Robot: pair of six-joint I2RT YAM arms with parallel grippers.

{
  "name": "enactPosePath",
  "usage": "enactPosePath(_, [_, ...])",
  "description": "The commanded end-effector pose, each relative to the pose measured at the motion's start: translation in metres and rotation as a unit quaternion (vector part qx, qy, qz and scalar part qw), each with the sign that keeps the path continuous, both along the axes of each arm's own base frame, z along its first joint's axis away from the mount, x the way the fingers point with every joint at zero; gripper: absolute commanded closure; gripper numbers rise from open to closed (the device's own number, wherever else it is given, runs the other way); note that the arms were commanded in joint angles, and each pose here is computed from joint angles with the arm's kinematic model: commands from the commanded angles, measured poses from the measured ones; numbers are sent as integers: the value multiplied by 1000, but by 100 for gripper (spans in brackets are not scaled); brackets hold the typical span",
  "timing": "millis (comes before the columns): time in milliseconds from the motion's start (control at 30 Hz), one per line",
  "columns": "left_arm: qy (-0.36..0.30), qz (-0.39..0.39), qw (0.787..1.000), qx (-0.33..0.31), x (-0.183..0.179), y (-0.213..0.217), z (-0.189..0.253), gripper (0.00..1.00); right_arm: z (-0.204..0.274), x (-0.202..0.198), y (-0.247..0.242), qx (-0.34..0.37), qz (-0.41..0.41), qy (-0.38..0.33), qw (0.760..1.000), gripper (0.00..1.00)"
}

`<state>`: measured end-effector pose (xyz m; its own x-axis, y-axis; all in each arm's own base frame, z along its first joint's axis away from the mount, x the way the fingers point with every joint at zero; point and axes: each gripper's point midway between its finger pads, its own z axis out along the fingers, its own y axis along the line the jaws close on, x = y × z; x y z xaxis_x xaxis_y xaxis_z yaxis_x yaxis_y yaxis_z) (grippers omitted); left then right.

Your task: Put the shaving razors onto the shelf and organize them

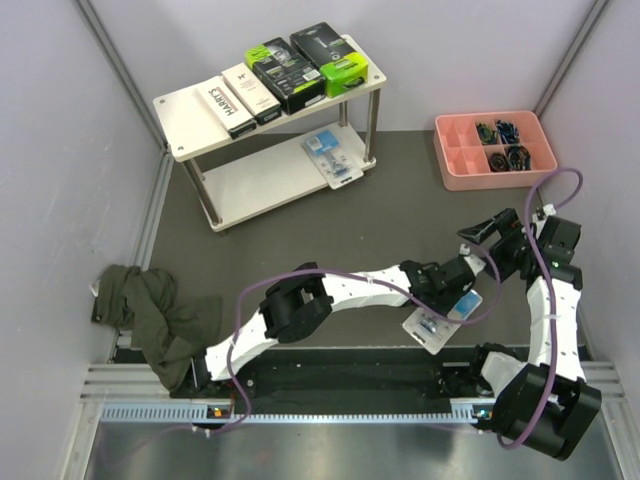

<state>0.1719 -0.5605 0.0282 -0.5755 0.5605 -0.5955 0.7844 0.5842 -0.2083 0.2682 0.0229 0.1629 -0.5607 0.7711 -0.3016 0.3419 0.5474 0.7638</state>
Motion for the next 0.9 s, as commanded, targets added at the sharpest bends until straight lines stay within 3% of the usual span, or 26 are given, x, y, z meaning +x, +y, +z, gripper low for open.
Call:
enactPosePath(0, [1, -17, 998, 66, -18, 16, -34, 79, 0, -2, 6, 5, 23, -12, 1000, 1])
enactPosePath(67, [-8, -4, 997, 78, -14, 22, -37, 88, -1, -2, 6, 5, 24, -12, 1000, 1])
enactPosePath(233, [-22, 14, 995, 91, -7, 37, -31, 100, 3, -1, 6, -1, 28, -16, 999, 1])
enactPosePath(600, [-13, 101, 993, 53, 33, 82, 22, 100, 15, 2, 9, -8, 45, -28, 999, 1])
enactPosePath(867, [-47, 170, 982, 66, 65, 141, 61, 100, 18, 7, 54, -35, 102, -29, 994, 1])
